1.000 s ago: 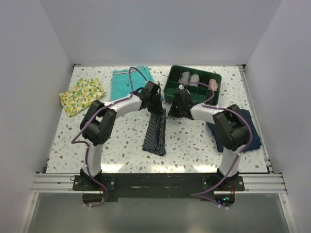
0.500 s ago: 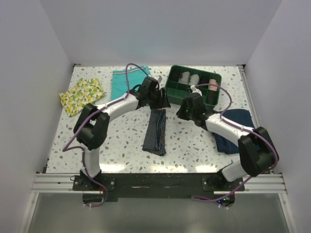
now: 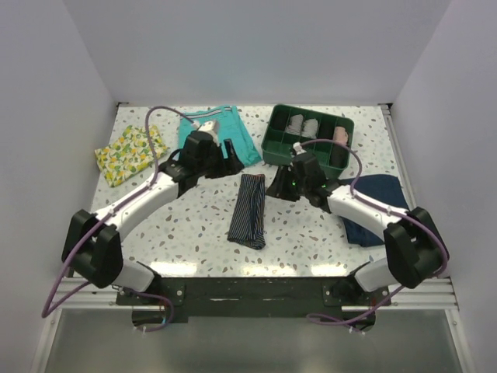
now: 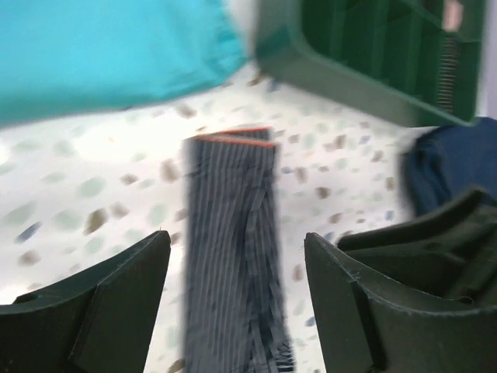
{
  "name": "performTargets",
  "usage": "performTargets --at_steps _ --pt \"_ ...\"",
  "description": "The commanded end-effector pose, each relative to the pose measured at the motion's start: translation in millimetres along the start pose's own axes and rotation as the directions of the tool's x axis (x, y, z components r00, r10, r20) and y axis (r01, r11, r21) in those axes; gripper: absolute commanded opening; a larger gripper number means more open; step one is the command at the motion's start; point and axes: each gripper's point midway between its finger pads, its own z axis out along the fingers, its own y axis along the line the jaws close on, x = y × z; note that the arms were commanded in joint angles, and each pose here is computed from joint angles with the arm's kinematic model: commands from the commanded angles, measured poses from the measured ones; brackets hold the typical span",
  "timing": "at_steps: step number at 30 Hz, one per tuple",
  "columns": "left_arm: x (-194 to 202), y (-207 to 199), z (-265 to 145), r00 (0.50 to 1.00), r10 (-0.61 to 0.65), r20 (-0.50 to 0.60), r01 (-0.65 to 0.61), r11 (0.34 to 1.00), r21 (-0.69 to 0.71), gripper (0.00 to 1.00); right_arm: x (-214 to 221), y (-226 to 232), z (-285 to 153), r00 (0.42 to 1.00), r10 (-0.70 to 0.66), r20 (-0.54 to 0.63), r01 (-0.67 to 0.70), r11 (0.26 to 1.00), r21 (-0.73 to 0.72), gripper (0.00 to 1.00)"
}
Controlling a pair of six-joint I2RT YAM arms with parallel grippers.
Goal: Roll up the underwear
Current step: Fold the underwear at the center of the board.
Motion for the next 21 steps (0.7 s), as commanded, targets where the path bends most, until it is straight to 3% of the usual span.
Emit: performTargets --at_steps 1,11,21 --pt "20.2 72.7 -16.4 0.999 -0.038 0.004 0.038 0.988 -0.15 0.75 12.9 51.0 5.9 0.993 -0.098 -0.07 0.092 0.992 -0.082 0.42" --pt "39.7 103.7 -38.2 1.0 -0.022 0.004 0.022 0.974 -0.226 0.75 40.4 57.9 32.0 0.972 -0.183 -0.144 0.19 0.981 0.039 0.32" --pt "52.5 111.0 -37.6 0.999 -0.031 -0.021 0.025 0.971 -0.237 0.75 54.6 46.2 37.0 0.94 -0.263 -0.219 0.291 0.951 0.107 0.32"
